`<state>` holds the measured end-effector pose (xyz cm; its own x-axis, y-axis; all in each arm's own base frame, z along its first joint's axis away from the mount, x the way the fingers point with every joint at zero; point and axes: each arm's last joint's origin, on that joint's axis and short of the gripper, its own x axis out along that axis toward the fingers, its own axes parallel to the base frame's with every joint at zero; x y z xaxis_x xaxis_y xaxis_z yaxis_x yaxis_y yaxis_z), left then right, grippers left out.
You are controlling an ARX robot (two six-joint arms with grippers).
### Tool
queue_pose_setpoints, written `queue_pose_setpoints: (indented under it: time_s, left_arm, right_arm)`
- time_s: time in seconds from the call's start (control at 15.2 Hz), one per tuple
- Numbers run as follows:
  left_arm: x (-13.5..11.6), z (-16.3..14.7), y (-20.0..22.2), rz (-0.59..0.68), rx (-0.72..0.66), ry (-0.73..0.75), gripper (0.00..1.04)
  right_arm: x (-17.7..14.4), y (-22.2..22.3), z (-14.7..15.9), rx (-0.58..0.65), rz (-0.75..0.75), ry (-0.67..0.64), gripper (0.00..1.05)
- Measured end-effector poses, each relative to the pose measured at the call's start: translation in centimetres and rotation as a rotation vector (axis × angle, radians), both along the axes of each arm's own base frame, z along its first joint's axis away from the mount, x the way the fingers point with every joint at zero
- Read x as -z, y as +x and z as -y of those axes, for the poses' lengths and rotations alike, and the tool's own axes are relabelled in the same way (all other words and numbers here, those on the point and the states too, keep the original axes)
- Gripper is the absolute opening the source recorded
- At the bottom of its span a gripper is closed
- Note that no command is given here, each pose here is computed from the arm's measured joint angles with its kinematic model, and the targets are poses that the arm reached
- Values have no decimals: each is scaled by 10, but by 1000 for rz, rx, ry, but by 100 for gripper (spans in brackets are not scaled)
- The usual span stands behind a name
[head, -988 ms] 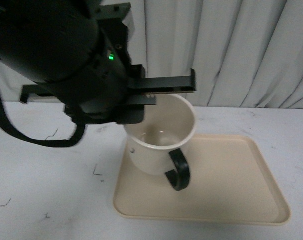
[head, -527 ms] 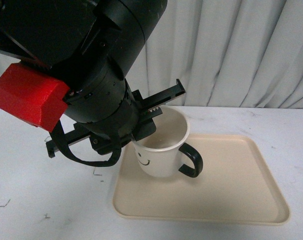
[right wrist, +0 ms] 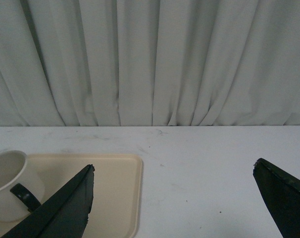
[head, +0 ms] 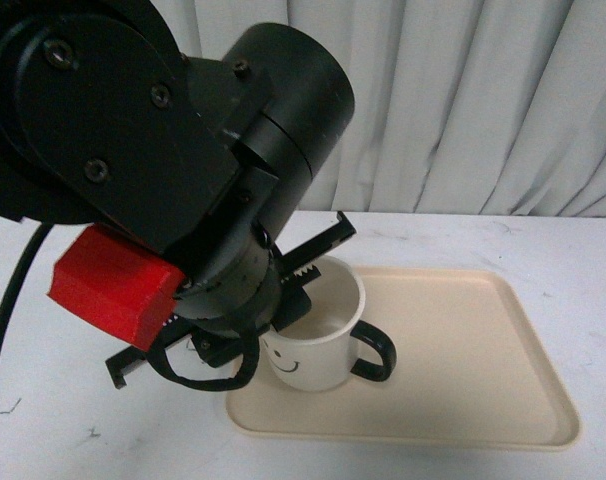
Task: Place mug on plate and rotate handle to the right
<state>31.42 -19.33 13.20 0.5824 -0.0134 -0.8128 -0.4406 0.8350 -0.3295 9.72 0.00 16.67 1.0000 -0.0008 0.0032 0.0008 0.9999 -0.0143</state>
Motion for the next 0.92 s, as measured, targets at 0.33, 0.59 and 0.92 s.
queue_pose_setpoints:
  time_s: [0.33, 0.59, 0.92]
  left_arm:
    - [9, 23, -12, -13, 50, 15, 36]
    - [-10, 33, -10, 25, 174, 2, 71]
    - [-107, -8, -54, 425, 650, -75, 98]
  right_arm:
    - [0, 0, 0, 0, 0, 0, 98]
    - [0, 0, 0, 0, 0, 0, 98]
    - [0, 0, 0, 0, 1, 0, 98]
